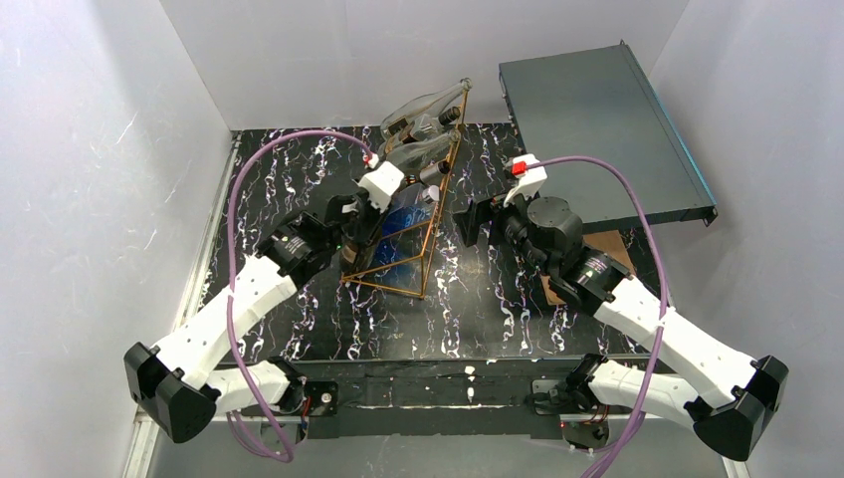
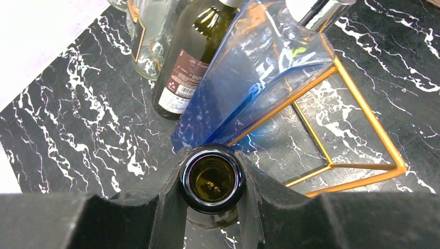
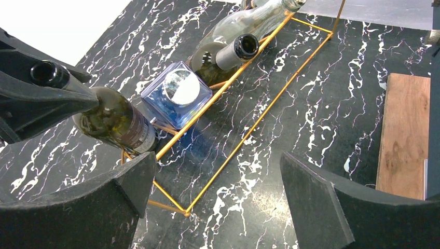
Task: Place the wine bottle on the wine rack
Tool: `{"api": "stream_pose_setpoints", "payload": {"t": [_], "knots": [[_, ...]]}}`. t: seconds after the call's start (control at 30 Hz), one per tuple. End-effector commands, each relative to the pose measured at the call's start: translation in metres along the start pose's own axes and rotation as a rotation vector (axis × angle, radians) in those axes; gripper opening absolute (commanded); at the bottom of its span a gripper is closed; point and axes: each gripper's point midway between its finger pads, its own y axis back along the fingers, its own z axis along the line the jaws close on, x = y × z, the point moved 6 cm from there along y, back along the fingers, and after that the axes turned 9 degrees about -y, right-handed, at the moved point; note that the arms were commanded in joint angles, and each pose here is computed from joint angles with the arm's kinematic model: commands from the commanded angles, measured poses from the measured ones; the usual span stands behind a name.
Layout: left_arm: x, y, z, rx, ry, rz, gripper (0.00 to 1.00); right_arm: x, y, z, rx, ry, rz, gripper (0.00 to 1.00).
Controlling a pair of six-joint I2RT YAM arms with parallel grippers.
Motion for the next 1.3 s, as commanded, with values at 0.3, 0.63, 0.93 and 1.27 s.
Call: {"api": "stream_pose_setpoints", "payload": {"t": [0.3, 0.63, 0.93, 1.27], "knots": [[0.014, -0.016, -0.032, 0.192, -0.094, 0.048, 0.0, 0.001, 0.003, -0.002, 0.002, 0.013, -0.013, 0.98], [0.015, -0.028, -0.055, 0.324, 0.013, 0.07, 0.03, 0.006, 0.002, -0.002, -0.009, 0.001, 0.0, 0.98], [0.02, -0.03, -0.064, 0.364, 0.043, 0.091, 0.13, 0.009, 0.002, -0.002, -0.013, -0.006, 0.008, 0.98], [0.025, -0.022, -0.077, 0.462, 0.049, 0.073, 0.26, 0.014, 0.0, -0.001, -0.022, -0.013, 0.018, 0.98]]}}
